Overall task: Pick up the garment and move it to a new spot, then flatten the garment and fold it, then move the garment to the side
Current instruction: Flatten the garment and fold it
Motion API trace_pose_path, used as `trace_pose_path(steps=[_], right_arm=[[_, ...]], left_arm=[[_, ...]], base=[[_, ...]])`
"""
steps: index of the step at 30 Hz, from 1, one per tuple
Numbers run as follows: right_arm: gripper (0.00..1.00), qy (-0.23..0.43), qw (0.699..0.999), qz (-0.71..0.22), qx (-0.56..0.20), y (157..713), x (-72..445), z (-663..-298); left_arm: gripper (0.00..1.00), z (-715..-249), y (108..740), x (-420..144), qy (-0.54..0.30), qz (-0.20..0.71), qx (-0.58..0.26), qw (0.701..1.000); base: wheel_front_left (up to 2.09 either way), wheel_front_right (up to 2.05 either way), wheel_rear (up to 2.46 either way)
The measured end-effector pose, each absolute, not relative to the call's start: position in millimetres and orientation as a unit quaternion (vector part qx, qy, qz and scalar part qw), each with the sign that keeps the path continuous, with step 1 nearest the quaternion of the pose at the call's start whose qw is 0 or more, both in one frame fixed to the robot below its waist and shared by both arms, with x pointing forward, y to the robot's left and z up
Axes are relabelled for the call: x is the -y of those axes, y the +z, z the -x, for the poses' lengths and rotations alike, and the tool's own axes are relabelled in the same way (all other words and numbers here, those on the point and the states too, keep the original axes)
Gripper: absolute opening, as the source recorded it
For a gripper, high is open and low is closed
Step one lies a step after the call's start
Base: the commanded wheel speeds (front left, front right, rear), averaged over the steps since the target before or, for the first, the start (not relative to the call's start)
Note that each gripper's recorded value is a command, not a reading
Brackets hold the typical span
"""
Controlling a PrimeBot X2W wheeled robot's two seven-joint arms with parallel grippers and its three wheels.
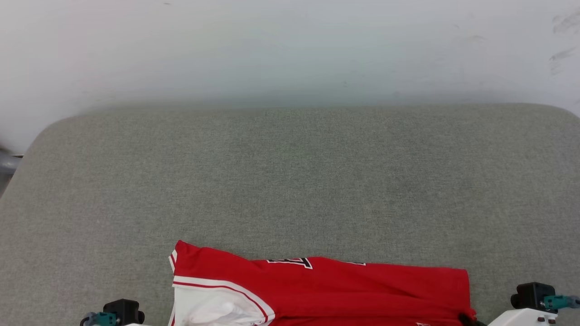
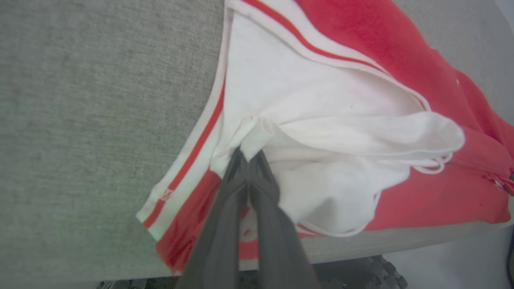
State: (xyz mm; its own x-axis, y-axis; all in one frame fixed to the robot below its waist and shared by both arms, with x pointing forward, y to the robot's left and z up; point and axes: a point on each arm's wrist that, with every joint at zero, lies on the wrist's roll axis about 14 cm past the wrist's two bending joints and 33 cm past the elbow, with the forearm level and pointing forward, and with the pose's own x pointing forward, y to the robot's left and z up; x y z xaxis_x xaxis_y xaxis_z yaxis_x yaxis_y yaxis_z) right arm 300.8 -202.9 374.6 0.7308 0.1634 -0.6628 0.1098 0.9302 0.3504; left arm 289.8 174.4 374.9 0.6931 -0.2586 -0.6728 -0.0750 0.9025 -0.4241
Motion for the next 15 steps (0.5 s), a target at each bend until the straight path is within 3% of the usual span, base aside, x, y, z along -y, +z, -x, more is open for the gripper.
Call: trace_pose_path(steps=[1, 2, 3, 10, 15], right_arm=[[1.00, 0.014, 0.912, -0.189, -0.364, 374, 202, -300], [1.00, 0.014, 0.915, -0.191, -0.356, 376, 200, -300], [1.00, 0.013, 0.918, -0.193, -0.347, 378, 200, -301], [1.00, 0.018, 0.944, -0.181, -0.277, 411, 206, -316], [1.00, 0.009, 0.941, -0.148, -0.303, 420, 228, -310]], left_arm=[[0.12, -290, 375, -173, -0.050, 0.218, -0.385, 0.896], [0.43, -292, 375, -173, -0.047, 0.216, -0.377, 0.899], [1.00, -294, 377, -174, -0.045, 0.216, -0.370, 0.903], [1.00, -323, 410, -180, -0.049, 0.180, -0.277, 0.943], [1.00, -348, 462, -177, -0.064, 0.132, -0.156, 0.977]], base=[[0.00, 0.00, 0.00], [0.00, 0.00, 0.00], [0.00, 0.00, 0.00], [0.00, 0.00, 0.00], [0.00, 0.00, 0.00]])
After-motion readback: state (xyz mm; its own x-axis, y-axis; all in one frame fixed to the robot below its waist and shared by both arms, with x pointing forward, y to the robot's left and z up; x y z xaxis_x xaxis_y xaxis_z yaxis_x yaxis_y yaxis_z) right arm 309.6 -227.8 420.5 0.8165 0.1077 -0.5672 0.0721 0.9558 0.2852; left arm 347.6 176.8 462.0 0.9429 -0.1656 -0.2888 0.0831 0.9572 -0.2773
